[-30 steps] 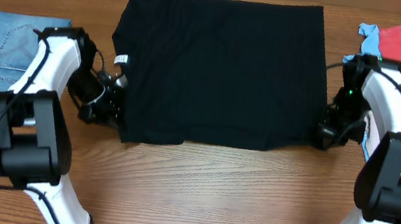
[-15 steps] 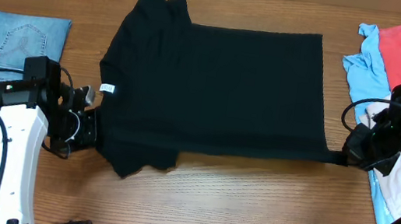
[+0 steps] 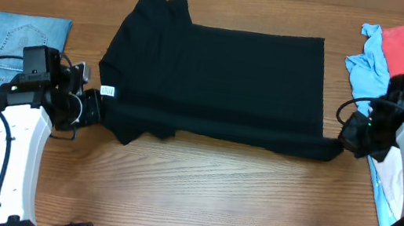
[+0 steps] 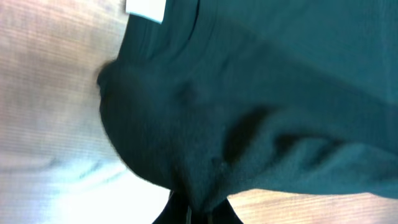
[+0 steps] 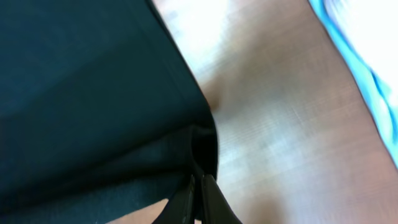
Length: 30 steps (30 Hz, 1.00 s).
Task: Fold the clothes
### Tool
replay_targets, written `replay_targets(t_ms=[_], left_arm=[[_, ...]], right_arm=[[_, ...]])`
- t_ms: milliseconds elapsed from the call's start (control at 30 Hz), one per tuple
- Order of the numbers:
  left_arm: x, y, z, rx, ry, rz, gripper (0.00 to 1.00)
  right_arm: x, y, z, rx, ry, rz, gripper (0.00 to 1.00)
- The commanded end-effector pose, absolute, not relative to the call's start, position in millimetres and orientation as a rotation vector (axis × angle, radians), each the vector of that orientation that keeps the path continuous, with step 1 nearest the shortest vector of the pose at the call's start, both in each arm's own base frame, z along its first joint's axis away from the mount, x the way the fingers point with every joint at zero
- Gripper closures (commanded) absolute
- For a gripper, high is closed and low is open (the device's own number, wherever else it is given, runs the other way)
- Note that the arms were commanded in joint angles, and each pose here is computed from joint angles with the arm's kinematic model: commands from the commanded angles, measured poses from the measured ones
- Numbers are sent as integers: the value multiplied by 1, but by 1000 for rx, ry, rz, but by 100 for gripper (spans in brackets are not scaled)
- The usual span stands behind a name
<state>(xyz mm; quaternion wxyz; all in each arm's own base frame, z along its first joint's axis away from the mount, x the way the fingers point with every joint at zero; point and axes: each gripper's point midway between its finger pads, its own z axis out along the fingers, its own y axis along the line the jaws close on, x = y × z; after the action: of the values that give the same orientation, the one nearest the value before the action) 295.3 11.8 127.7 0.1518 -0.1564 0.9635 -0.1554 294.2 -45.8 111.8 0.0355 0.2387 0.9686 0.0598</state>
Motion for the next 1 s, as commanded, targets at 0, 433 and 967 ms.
replay_targets(t_ms=[0,433,967], left_arm=[[313,15,122,-538,2727,-439,96],[361,2,63,-502,2752,-490,96],[407,10,68,-510,2578,-491,94]], right_arm=[[310,-42,105,653,2963,169,96],[364,-50,65,616,2874,174,96],[387,-46,48,553,2840,223,96]])
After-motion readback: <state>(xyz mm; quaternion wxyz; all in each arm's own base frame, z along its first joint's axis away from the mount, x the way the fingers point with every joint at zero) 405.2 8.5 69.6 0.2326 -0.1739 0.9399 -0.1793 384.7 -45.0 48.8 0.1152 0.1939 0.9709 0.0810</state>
